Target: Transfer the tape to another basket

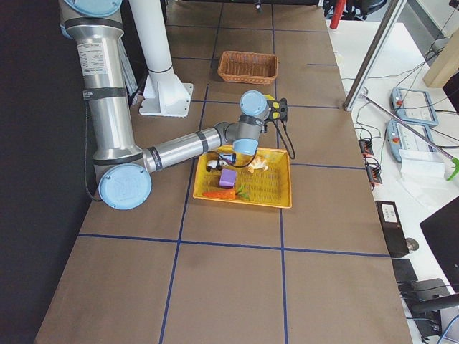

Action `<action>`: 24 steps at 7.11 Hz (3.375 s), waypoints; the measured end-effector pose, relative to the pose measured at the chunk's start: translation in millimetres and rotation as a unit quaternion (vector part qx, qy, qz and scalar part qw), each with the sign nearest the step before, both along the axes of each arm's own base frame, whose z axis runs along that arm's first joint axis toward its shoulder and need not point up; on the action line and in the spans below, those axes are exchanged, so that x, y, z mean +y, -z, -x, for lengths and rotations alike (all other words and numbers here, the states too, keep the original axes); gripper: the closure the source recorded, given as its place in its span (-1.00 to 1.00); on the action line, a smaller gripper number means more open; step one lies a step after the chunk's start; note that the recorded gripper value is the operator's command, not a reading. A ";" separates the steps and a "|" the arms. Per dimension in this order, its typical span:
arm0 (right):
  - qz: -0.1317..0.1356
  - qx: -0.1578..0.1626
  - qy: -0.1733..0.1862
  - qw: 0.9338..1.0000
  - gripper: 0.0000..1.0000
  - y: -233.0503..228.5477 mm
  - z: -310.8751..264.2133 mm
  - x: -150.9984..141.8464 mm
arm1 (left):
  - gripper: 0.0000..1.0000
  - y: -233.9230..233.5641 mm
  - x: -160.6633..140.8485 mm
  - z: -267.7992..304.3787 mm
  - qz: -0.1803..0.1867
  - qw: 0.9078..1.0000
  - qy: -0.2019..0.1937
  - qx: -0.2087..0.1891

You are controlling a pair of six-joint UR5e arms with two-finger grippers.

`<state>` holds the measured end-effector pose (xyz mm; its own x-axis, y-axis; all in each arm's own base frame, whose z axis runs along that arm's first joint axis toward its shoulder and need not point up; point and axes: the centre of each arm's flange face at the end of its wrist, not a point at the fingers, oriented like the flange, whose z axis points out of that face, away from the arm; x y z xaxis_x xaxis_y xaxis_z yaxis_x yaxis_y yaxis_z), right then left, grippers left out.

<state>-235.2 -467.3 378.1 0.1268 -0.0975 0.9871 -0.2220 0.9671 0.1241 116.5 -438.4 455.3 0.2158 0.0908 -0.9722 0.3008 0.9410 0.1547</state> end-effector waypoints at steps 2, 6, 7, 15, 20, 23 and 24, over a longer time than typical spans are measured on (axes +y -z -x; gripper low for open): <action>-0.024 -0.073 0.009 0.997 1.00 18.0 28.2 31.3 | -1.00 68.8 11.6 -30.8 0.038 0.994 -0.021 0.097; -0.095 -0.165 0.071 0.979 0.98 48.7 66.4 82.0 | -1.00 219.1 37.8 -104.7 0.057 0.965 -0.107 0.232; -0.100 -0.180 0.081 0.975 0.95 61.5 73.8 87.9 | -1.00 248.4 48.0 -125.2 0.061 0.956 -0.107 0.267; -0.057 -0.293 0.091 0.950 0.95 155.1 126.2 130.0 | -1.00 328.6 132.9 -236.6 0.109 0.892 -0.126 0.421; -0.042 -0.307 0.110 0.944 0.95 163.7 154.6 158.4 | -1.00 339.2 137.8 -246.0 0.125 0.879 -0.100 0.449; -0.041 -0.317 0.106 0.942 0.94 171.3 160.5 162.6 | -0.62 345.1 152.1 -257.8 0.131 0.875 -0.119 0.451; -0.042 -0.319 0.105 0.941 0.79 173.3 160.7 162.5 | 0.30 345.5 154.9 -259.6 0.133 0.874 -0.123 0.451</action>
